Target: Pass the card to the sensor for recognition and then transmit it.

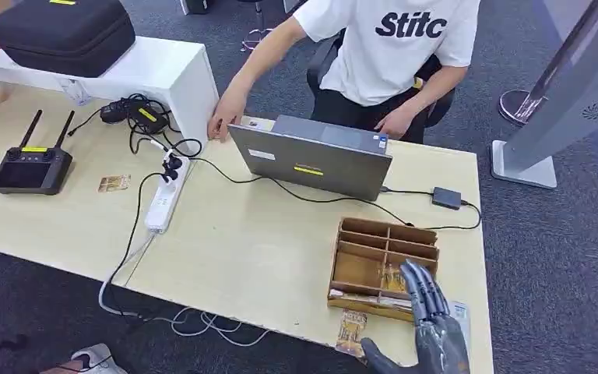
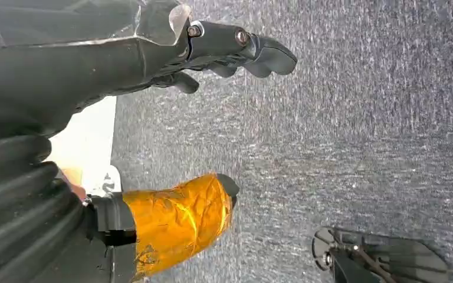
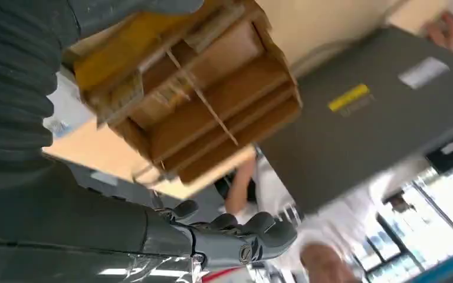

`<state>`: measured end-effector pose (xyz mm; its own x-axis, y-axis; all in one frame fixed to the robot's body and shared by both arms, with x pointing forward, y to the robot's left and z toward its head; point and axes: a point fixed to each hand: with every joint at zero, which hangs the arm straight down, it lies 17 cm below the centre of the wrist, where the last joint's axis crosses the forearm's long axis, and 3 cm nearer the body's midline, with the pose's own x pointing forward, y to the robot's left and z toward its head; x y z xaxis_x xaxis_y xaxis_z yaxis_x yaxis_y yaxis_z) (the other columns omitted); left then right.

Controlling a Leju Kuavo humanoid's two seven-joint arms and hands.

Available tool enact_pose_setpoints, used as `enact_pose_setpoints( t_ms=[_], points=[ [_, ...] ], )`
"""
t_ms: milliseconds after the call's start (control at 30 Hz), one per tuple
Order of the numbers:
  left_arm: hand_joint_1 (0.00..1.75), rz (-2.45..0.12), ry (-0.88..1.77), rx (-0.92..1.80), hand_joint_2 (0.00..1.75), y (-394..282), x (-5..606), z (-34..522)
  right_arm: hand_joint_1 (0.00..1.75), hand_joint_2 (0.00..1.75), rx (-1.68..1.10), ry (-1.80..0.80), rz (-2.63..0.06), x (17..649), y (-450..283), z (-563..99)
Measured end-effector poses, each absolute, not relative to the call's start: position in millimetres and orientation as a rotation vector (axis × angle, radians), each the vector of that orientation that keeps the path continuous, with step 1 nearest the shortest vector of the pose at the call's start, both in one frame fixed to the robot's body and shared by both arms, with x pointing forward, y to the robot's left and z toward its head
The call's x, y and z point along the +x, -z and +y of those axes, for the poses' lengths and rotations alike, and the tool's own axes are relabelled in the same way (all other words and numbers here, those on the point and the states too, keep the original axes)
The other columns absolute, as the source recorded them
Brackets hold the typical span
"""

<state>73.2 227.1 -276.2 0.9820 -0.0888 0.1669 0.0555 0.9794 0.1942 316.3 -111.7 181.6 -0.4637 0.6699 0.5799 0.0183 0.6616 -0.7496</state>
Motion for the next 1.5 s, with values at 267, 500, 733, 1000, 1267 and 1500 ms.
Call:
enact_pose_setpoints(
  t_ms=[267, 500, 733, 1000, 1267, 1500],
  points=[
    [0.0, -0.172, 0.101, 0.22, 1.75, 277, 74, 243, 0.0, 1.75, -0.554, -1.005, -1.687, 337, -98, -112],
    [0.0, -0.051, -0.947, 0.269, 1.75, 276, 56, 254, 0.0, 1.75, -0.648, -1.102, -1.574, 336, -68, -129],
    [0.0, -0.068, -1.042, 0.192, 1.75, 269, 89, 257, 0.0, 1.75, -0.824, -1.219, -1.503, 384, -53, -127],
    [0.0, -0.093, -1.083, 0.221, 1.75, 265, 88, 267, 0.0, 1.75, -0.847, -1.2, -1.557, 395, -68, -123],
    [0.0, -0.097, -1.089, 0.227, 1.75, 264, 88, 266, 0.0, 1.75, -0.84, -1.167, -1.629, 395, -83, -114],
    [0.0, -0.096, -1.087, 0.226, 1.75, 264, 87, 264, 0.0, 1.75, -0.845, -1.147, -1.669, 396, -94, -113]
  ],
)
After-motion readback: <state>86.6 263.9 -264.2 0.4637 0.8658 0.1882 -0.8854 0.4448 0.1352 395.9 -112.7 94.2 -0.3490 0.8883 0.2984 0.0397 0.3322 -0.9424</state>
